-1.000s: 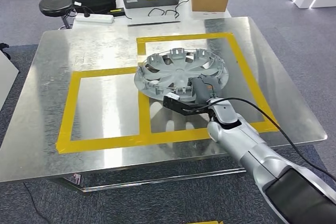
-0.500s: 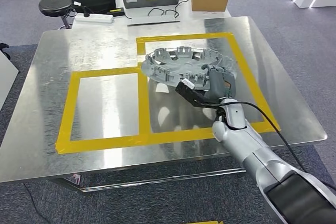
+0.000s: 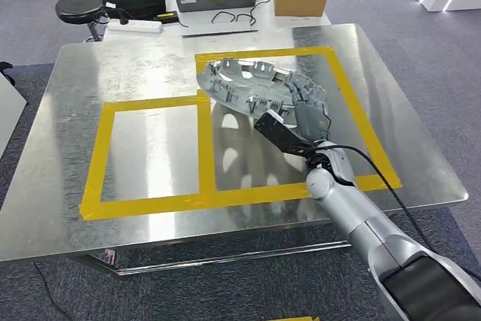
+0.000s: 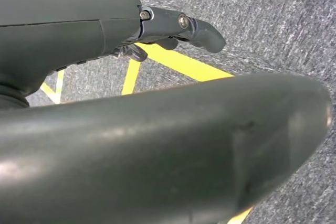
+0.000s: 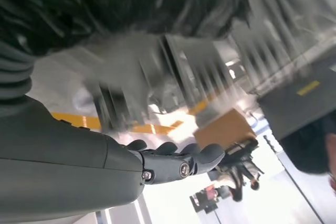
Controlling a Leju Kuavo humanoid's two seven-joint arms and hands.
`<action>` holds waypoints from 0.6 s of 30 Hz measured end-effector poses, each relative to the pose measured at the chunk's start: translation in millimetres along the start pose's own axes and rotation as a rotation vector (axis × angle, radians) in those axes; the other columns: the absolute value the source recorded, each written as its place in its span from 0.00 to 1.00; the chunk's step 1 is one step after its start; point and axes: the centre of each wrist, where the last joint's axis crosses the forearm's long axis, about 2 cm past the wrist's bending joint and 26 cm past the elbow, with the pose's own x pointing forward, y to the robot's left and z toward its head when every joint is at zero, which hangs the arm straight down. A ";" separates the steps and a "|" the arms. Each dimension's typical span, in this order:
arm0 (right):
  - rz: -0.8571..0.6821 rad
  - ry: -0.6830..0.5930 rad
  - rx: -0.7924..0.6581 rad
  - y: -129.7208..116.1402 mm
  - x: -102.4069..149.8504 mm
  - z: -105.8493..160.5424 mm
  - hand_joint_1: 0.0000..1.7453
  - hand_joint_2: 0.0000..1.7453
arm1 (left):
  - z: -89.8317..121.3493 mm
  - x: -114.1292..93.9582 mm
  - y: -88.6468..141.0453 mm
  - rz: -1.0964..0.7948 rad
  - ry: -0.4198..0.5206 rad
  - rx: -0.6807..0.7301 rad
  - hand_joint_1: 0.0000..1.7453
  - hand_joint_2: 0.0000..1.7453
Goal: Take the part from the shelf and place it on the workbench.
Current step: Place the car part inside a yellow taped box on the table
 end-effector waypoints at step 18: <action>-0.326 -0.372 -0.368 -31.2 58.5 20.7 0.00 0.00 | 0.3 -4.1 1.1 0.169 -0.104 0.018 0.00 0.00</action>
